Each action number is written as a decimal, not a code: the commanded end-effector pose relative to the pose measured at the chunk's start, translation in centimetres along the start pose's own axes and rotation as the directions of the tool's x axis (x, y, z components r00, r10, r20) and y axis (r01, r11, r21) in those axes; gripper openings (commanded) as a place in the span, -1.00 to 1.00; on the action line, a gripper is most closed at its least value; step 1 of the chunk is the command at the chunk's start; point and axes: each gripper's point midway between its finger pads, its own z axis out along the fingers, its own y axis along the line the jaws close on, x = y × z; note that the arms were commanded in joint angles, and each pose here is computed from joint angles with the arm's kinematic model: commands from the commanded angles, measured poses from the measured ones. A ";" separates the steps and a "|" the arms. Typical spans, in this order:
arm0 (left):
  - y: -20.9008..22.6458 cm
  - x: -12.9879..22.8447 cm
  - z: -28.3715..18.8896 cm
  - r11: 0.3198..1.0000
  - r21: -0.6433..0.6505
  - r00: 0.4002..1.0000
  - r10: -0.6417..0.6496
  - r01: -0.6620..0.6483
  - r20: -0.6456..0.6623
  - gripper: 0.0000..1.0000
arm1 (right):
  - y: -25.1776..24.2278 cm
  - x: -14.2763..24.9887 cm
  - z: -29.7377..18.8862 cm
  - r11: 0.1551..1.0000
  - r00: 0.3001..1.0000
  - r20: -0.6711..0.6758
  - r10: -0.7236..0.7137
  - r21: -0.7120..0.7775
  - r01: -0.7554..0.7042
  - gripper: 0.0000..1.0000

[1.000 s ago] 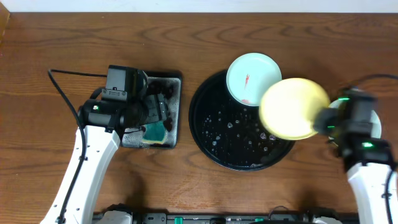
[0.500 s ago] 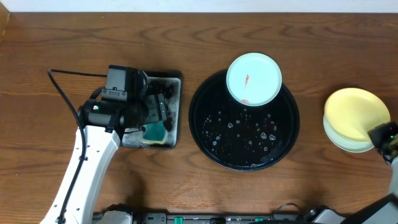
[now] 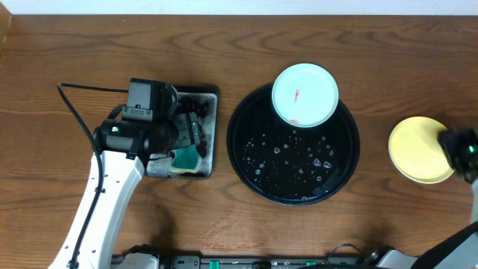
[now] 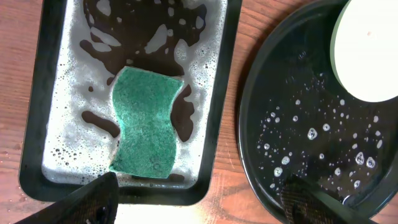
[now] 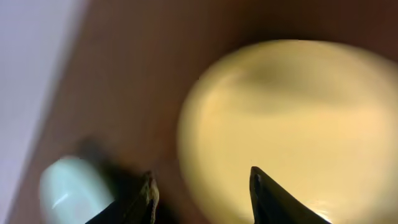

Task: Clean dirty plates on tray and stack at the side
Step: 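Drag the red-stained mint plate to tray center with the right gripper, then grasp the green sponge in the basin with the left gripper and lift, then scrub the mint plate with the sponge while the right gripper holds it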

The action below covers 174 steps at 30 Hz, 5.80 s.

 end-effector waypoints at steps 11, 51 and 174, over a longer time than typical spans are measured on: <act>-0.1 -0.4 -0.3 1.000 0.003 1.000 0.009 -0.009 0.010 0.67 | 15.6 13.7 6.7 0.535 0.534 -0.046 -0.844 -0.045 0.843 0.07; -0.1 -0.4 -0.3 1.000 0.003 1.000 0.009 -0.009 0.010 0.68 | 14.4 16.8 6.7 0.726 0.708 -0.176 -0.684 -0.076 0.683 -0.98; -17.7 3.9 5.9 0.943 0.290 0.977 0.194 -0.161 -0.085 -0.86 | 8.0 22.4 4.0 0.673 0.543 -0.451 -0.708 -0.200 0.712 -0.39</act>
